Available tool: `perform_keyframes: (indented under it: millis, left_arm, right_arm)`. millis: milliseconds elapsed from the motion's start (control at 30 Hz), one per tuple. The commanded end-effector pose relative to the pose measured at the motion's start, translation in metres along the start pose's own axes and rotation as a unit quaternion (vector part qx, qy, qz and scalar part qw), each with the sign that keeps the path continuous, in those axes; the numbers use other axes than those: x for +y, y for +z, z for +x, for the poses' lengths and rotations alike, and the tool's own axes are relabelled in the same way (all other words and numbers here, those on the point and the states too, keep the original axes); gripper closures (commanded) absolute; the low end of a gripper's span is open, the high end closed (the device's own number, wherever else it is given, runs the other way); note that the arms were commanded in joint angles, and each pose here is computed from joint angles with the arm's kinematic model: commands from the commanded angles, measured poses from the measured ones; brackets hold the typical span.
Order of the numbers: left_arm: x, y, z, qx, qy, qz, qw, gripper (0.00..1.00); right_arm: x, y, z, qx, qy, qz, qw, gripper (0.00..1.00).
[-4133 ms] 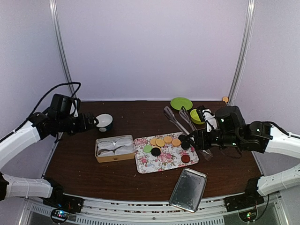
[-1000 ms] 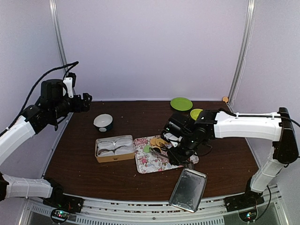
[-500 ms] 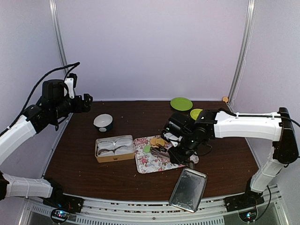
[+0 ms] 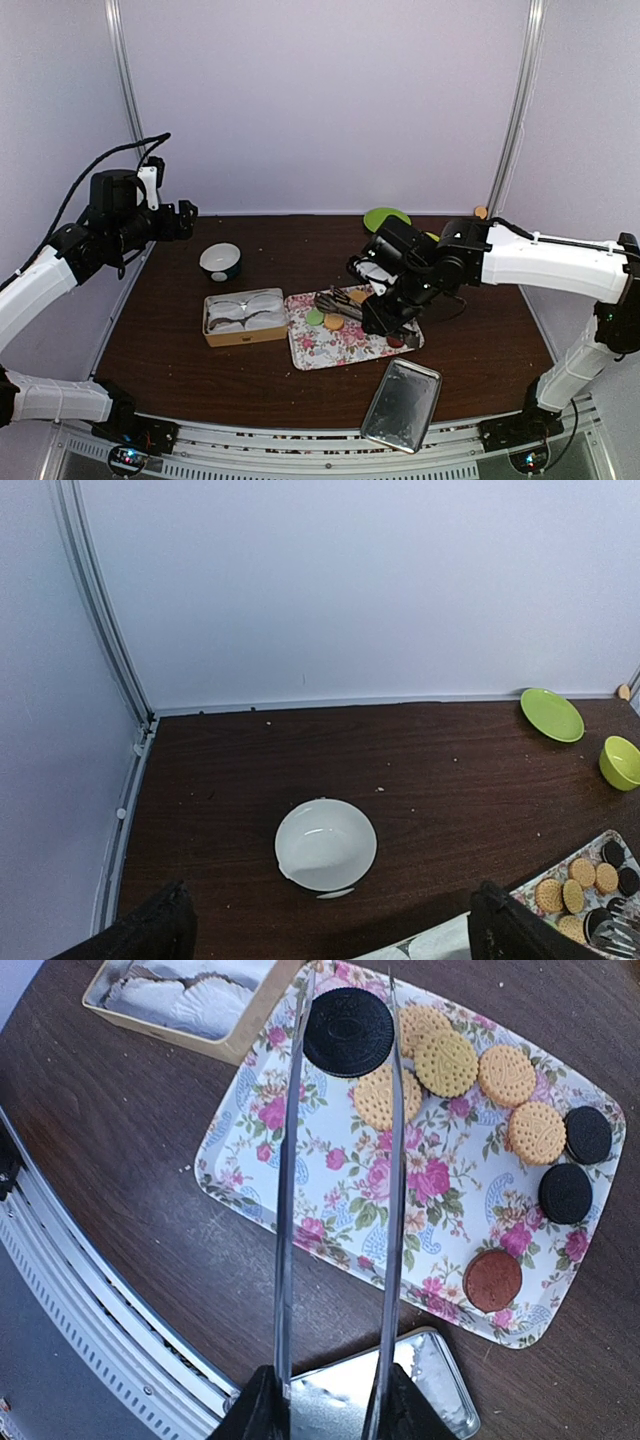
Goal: Pack the cookies
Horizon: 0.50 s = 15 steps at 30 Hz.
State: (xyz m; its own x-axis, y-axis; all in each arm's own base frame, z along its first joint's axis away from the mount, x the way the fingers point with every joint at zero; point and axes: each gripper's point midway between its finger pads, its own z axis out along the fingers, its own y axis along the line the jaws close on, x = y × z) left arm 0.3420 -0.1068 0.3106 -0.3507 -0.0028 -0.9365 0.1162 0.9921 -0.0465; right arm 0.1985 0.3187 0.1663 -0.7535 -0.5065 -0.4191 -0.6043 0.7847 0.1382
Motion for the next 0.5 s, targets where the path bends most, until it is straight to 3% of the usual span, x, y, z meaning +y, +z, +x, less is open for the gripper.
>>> perform_keyframes:
  millis: [0, 467]
  left_arm:
    - [0.0, -0.009, -0.022, -0.03, -0.008, 0.004, 1.0, 0.03]
    - [0.001, -0.011, -0.023, -0.033, -0.01, 0.003, 0.999, 0.03]
  right_arm:
    - [0.012, -0.027, -0.036, -0.069, 0.018, -0.031, 0.997, 0.69]
    - [0.038, -0.041, -0.065, -0.105, 0.016, -0.074, 0.992, 0.69]
